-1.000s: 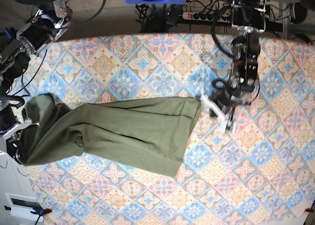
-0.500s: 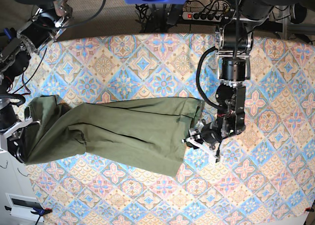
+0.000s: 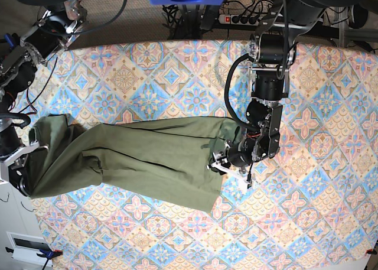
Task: Layout the t-shirt on the table in an organized manner, then fold the t-shirt properly
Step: 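Pull the shirt end with the left gripper away from the right gripper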
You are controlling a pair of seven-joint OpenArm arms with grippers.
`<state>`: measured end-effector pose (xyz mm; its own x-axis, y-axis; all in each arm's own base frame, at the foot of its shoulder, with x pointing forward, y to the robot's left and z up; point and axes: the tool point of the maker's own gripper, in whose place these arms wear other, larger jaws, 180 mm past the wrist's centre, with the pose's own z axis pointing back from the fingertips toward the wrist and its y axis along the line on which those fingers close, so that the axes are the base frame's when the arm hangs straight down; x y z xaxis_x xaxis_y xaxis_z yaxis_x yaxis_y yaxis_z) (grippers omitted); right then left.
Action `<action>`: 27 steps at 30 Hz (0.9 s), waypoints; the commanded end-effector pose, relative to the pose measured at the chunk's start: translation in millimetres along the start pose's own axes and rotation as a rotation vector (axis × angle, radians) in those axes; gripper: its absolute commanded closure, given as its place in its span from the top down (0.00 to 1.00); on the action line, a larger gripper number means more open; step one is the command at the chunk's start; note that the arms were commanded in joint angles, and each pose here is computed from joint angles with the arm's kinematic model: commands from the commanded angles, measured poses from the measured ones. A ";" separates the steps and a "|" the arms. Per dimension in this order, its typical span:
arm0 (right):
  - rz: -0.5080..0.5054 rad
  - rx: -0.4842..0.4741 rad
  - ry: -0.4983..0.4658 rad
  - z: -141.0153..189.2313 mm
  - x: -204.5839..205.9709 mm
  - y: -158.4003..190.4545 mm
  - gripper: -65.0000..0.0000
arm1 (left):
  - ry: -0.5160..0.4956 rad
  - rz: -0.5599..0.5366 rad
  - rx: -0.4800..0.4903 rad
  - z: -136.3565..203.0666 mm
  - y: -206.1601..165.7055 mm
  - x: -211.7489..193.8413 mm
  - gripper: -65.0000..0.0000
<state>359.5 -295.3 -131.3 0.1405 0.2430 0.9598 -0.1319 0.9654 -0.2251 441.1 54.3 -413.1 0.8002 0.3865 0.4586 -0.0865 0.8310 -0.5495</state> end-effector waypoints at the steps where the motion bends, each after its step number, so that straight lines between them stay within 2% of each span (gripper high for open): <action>1: 0.019 -0.008 -0.069 3.0 21.6 -5.5 0.01 | -0.055 -0.005 -0.043 4.3 -16.8 23.9 0.19; 3: 0.019 -0.008 -0.069 3.0 21.6 -5.5 0.01 | -0.071 -0.001 -0.048 4.6 -18.0 27.2 0.01; 4: 0.019 -0.008 -0.069 3.0 21.6 -5.5 0.01 | -0.073 -0.002 -0.048 4.8 -18.4 28.3 0.00; 9: 0.019 -0.008 -0.069 3.0 21.6 -5.5 0.01 | -0.107 -0.011 -0.063 11.4 -23.9 38.0 0.00; 14: 0.019 -0.008 -0.069 3.0 21.6 -5.5 0.01 | -0.185 -0.104 -0.093 51.7 -34.7 57.7 0.00; 16: 0.019 -0.008 -0.069 3.0 21.6 -5.5 0.01 | -0.180 -0.131 -0.085 62.8 -29.7 54.2 0.00; 23: 0.020 -0.004 -0.063 3.7 19.4 -4.2 0.01 | -0.194 -0.135 -0.012 127.4 32.6 28.8 0.00; 27: 0.021 0.005 -0.042 3.6 13.2 -0.8 0.01 | -0.192 -0.187 0.059 171.8 66.6 1.2 0.00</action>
<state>358.0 -293.5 -136.6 0.1567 0.2458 0.9566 -0.1433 0.9640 -0.2242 329.6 177.7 -340.5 0.7030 0.2936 0.6478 -0.0078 0.9139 -0.4058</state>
